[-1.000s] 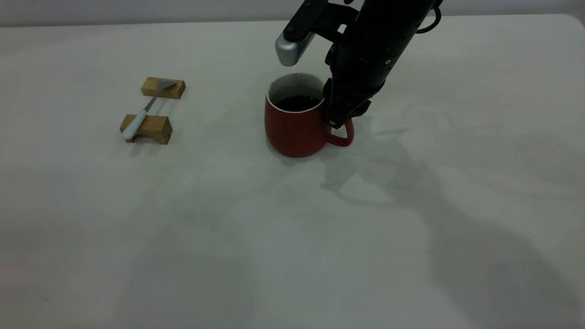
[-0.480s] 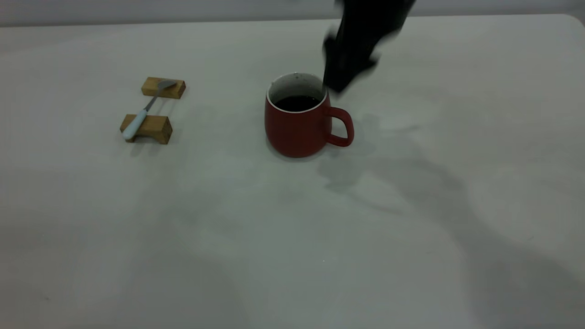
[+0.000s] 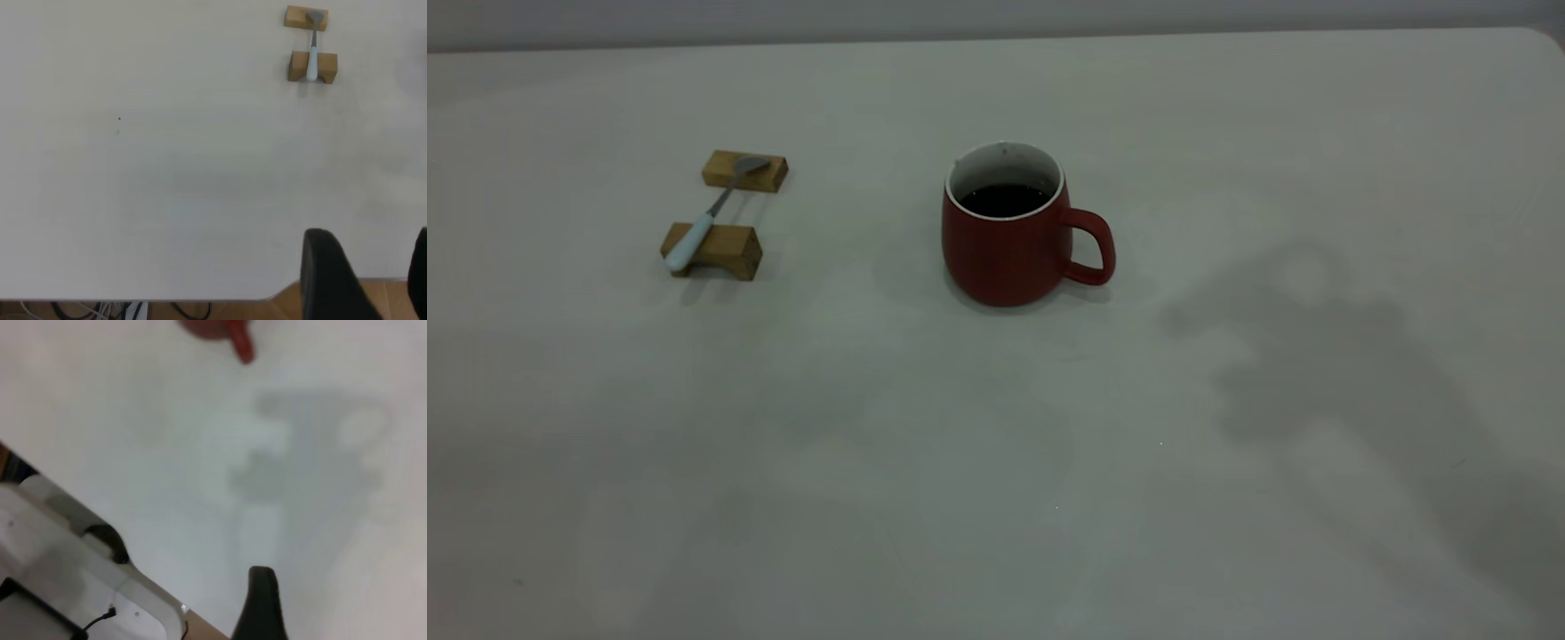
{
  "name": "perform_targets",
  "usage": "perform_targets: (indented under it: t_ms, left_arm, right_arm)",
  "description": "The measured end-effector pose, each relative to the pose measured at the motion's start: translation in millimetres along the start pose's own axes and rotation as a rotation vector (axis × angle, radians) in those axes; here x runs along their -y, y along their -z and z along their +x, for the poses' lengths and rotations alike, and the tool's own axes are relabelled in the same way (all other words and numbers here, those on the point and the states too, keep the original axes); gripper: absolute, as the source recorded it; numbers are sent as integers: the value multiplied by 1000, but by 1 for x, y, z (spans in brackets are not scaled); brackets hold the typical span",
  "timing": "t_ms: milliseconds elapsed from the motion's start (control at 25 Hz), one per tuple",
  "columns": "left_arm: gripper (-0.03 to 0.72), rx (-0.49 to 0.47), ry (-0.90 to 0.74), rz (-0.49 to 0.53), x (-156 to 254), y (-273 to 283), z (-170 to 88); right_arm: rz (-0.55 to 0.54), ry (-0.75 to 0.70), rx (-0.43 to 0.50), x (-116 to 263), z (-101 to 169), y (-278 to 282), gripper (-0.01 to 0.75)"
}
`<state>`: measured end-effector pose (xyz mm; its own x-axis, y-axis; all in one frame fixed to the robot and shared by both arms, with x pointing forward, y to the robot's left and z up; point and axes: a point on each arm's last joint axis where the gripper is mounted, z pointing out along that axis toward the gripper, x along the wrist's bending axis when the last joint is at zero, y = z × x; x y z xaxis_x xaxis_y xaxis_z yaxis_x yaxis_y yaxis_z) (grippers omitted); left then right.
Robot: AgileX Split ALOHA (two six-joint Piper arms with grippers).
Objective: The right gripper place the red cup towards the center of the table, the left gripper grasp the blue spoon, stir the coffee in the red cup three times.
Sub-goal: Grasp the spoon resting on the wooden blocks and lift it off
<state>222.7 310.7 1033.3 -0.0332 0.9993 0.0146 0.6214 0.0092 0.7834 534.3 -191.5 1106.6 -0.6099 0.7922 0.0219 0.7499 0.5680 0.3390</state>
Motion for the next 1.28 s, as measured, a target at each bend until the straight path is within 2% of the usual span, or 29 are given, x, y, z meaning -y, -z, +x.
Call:
perform_targets:
  t_ms: [200,440,560,680,800,920,1280]
  left_arm:
    - [370,0,0,0,0,0,0]
    - [370,0,0,0,0,0,0]
    - [370,0,0,0,0,0,0]
    - [370,0,0,0,0,0,0]
    - [370,0,0,0,0,0,0]
    - [370,0,0,0,0,0,0]
    - [370,0,0,0,0,0,0]
  right_arm:
    - [-65,-15,45,55,22,45,696]
    - [-119,-136,97,163,56,60,686]
    - [-236,-189,148,222,72,62,682]
    - [-385,-261,221,263,84,54,677]
    - [-519,-331,294,288,94,46,674]
    - [-589,-384,331,302,100,37,674]
    - [-612,-403,360,305,99,35,652]
